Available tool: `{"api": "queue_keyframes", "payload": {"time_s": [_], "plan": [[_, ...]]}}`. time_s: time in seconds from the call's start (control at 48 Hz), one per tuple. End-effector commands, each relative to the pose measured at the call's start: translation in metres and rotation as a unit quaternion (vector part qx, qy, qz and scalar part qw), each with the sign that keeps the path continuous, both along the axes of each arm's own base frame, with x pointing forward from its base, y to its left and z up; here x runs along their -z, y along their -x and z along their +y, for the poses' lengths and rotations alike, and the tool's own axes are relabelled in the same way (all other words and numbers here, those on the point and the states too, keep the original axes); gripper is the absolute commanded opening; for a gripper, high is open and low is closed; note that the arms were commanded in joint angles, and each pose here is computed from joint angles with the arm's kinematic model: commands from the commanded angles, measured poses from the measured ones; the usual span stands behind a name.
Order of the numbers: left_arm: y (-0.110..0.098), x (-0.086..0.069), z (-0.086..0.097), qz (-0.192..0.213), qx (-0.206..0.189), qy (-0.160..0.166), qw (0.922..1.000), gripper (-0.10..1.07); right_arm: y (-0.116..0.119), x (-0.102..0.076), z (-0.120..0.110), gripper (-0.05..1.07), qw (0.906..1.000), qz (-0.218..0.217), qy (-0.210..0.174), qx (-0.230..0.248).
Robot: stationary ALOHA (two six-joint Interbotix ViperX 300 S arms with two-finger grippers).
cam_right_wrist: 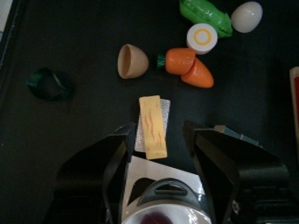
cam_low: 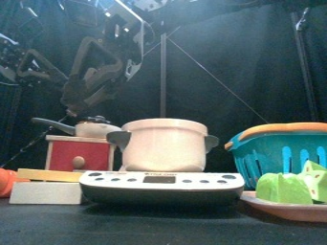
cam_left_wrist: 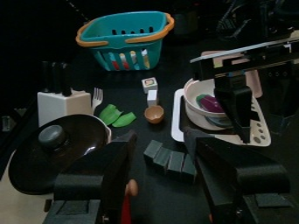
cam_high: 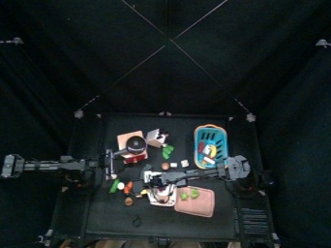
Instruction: Place egg sushi left of stove
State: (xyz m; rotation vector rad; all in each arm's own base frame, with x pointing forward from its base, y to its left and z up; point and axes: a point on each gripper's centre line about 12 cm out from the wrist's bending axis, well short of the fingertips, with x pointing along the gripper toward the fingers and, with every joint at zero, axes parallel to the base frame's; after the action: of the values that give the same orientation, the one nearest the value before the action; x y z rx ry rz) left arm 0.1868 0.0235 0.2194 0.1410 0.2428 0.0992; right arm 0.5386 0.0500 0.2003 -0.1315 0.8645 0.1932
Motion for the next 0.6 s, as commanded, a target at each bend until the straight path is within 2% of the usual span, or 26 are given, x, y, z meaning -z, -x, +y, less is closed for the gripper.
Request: {"api": "queue_keyframes", "payload": {"time_s": [0.0, 0.25, 0.354, 0.521, 0.583], "plan": [[-0.002, -0.005, 0.000, -0.006, 0.000, -0.001, 1.0000, 0.85, 0.000, -0.026, -0.002, 0.84, 0.9995, -0.031, -0.008, 0.006], [-0.003, -0.007, 0.001, -0.011, 0.000, -0.001, 0.9999, 0.85, 0.006, -0.055, -0.011, 0.83, 0.9928, -0.104, -0.047, 0.036], [-0.003, -0.007, 0.001, -0.012, 0.000, 0.000, 0.9999, 0.85, 0.017, -0.059, -0.018, 0.83, 0.9877, -0.130, -0.065, 0.057], [-0.003, -0.008, -0.001, -0.015, 0.001, 0.003, 0.9999, 0.85, 0.046, -0.061, -0.025, 0.83, 0.9803, -0.171, -0.064, 0.075], [-0.004, -0.011, 0.000, -0.021, 0.001, 0.003, 0.9998, 0.85, 0.058, -0.067, -0.027, 0.83, 0.9750, -0.196, -0.066, 0.082]]}}
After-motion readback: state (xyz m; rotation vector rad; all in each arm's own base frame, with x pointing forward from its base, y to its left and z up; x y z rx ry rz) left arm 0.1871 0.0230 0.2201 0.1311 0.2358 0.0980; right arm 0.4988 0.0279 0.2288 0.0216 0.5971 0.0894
